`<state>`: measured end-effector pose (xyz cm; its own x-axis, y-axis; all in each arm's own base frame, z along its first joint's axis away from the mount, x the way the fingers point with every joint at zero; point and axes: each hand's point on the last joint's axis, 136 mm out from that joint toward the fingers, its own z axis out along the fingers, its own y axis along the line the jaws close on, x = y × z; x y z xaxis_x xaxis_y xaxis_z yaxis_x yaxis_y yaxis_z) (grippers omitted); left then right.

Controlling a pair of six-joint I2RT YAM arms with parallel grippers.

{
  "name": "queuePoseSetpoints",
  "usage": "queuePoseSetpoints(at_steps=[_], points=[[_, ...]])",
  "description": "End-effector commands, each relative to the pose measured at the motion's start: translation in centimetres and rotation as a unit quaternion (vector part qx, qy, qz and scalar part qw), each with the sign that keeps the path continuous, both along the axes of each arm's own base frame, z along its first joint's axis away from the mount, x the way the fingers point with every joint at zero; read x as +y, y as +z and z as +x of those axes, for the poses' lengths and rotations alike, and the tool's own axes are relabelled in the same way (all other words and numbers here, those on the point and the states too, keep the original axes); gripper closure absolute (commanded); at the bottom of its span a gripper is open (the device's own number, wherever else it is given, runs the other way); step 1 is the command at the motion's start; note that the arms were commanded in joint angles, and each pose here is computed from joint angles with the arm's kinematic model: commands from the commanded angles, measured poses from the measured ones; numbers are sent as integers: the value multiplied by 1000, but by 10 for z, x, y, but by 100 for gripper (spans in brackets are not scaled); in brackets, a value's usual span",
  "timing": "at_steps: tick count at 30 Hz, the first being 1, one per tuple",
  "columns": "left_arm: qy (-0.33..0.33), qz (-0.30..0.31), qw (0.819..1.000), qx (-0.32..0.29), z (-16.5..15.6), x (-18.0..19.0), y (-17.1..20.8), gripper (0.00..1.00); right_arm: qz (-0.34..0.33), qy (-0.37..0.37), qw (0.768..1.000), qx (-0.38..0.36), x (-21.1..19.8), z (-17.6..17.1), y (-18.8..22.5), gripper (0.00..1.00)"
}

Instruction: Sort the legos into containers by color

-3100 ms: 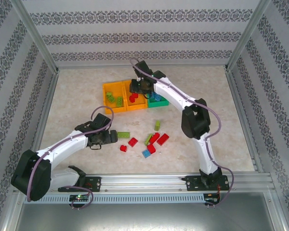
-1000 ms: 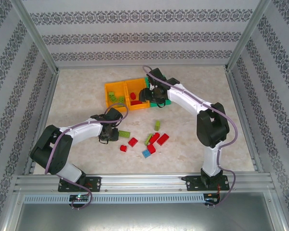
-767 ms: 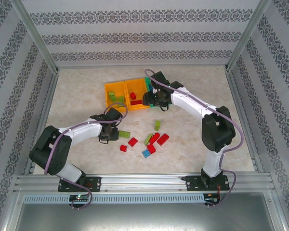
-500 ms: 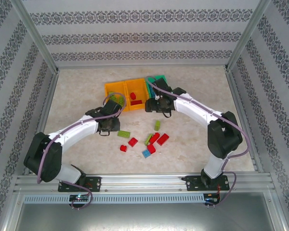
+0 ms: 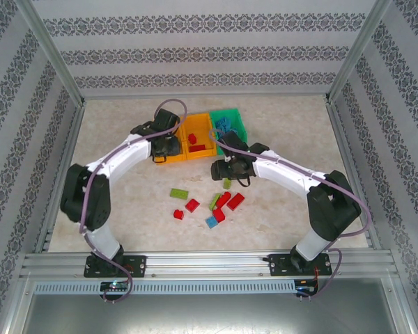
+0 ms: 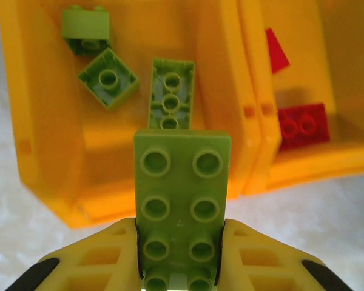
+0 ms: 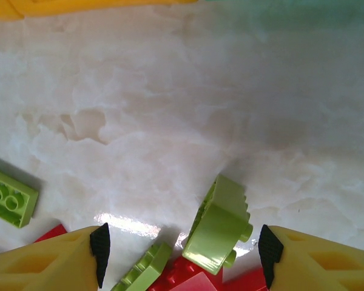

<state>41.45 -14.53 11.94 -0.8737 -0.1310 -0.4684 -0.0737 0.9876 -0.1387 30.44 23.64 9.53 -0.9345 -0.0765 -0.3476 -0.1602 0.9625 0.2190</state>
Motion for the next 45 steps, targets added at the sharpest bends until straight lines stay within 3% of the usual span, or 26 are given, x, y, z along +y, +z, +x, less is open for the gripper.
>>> queuePoseSetpoints(at_steps=[1,9,22,28,31,38,45], points=[[-2,0,1000,16,17,7,-8,73,-12,-13,1000,-9,-5,-5,2,31],[13,2,999,36,42,15,-25,71,-32,-38,999,23,-9,-17,-14,31],[22,-13,999,25,38,15,-15,40,-58,-46,996,50,-11,-19,-31,43],[17,-33,999,-2,33,12,8,19,-68,-42,995,58,-9,-17,-38,49],[15,-31,999,-12,26,15,14,0,-74,-40,995,54,-7,-15,-39,57],[15,-17,1000,-12,0,27,9,0,-85,-34,995,35,-4,-9,-30,71],[28,-2,999,-19,-23,42,7,1,-47,-18,999,-2,19,2,-2,76]])
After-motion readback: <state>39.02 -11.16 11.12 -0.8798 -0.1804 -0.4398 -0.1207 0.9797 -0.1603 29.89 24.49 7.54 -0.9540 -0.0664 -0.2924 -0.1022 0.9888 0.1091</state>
